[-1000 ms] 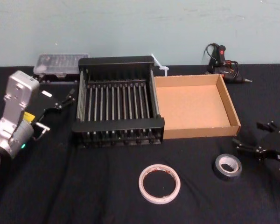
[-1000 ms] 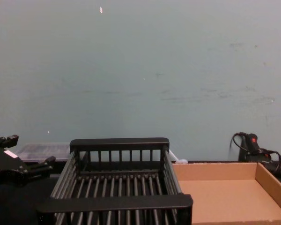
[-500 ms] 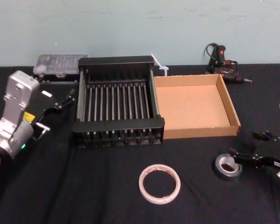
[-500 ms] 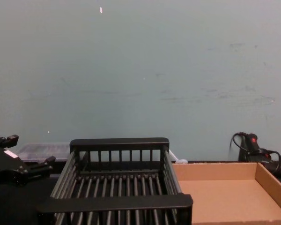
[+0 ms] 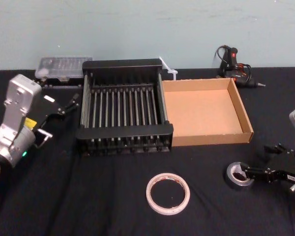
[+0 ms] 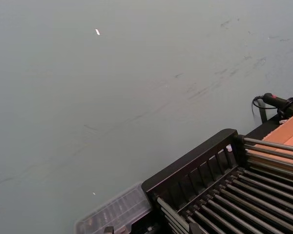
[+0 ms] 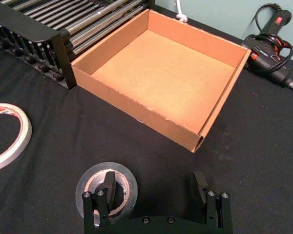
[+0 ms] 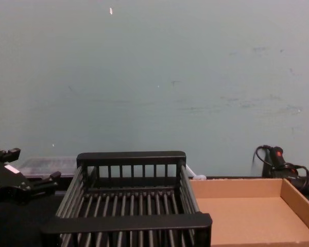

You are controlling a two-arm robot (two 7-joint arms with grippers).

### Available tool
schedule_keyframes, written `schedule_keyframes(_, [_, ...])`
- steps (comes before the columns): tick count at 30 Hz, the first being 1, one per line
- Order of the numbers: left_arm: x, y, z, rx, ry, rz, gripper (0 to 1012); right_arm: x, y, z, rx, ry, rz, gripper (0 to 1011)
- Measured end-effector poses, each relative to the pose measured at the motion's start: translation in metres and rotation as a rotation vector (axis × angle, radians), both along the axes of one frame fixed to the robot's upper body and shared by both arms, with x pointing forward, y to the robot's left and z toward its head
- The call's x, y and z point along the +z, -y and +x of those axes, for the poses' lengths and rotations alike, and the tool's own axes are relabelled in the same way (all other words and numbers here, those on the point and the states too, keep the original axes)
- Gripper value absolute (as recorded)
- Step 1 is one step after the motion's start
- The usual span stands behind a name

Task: Pick up the white tape and place it into the black box , Pick up the silver tape and place it into the brown box.

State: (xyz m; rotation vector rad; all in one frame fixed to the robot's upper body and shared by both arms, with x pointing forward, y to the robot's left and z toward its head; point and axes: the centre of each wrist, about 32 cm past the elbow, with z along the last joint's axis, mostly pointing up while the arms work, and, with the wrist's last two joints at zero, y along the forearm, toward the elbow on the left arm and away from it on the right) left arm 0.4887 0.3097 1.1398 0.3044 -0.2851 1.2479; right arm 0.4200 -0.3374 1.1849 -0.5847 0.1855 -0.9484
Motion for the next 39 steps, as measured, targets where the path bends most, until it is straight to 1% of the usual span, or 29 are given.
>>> schedule_keyframes(15, [0.000,0.000,0.000,0.000,0.000,0.000,1001,-0.003,-0.002,-0.003,0.013,-0.024,-0.006,1002])
schedule_keyframes(29, [0.000,0.000,0.000,0.000,0.000,0.000,1001,-0.011,-0.003,0.002,0.004,-0.056,0.000,1002])
schedule_keyframes(39, [0.000,0.000,0.000,0.000,0.000,0.000,1001,-0.012,-0.003,0.003,0.005,-0.060,0.006,1002])
